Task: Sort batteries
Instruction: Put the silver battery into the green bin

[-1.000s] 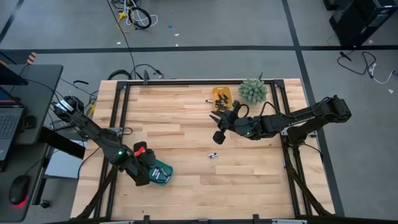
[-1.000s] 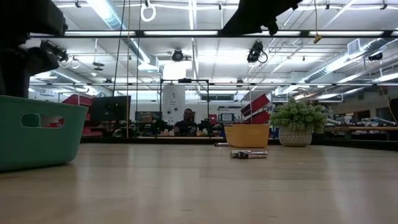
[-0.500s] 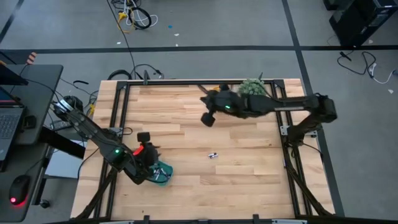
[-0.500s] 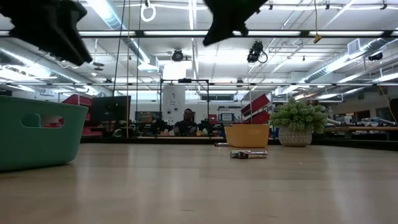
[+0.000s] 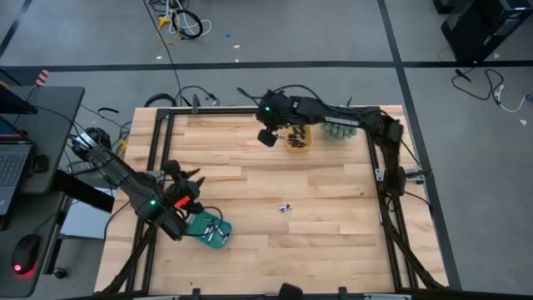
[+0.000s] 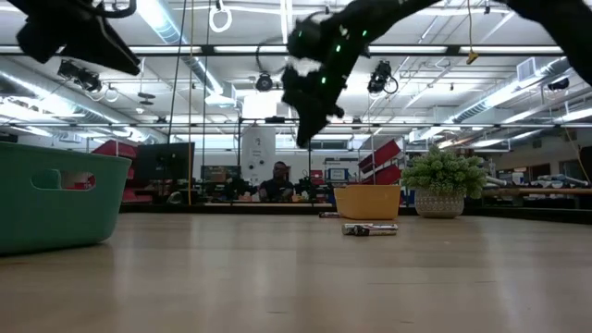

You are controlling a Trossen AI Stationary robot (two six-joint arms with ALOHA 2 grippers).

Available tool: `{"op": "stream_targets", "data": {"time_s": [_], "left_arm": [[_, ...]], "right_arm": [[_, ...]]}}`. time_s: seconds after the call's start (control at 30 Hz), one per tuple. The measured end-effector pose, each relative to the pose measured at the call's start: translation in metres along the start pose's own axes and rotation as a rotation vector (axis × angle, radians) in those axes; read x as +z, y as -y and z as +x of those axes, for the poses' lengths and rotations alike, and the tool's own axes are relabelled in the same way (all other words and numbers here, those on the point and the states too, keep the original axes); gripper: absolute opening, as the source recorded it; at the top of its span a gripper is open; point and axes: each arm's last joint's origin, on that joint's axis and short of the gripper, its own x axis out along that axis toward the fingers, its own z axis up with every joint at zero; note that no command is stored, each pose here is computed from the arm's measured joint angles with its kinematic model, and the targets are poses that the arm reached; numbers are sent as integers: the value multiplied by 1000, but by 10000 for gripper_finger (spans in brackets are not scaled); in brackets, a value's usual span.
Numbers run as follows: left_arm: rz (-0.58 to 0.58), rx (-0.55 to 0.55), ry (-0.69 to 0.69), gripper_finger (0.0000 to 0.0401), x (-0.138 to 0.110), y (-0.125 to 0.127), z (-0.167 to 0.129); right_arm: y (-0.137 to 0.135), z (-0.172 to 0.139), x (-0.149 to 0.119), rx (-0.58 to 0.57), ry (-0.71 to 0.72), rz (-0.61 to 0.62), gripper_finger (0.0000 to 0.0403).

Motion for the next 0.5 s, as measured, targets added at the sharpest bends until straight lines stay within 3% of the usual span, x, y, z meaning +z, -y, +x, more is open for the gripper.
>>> {"op": "stream_targets", "data": {"time_s": [0.33, 0.5], "left_arm": [[-10, 49, 48, 142, 0, -4, 0], [-9, 51, 51, 142, 0, -4, 0]], "right_arm": [[0, 52, -21, 40, -239, -131, 2], [-6, 58, -28, 64, -295, -241, 0]]}}
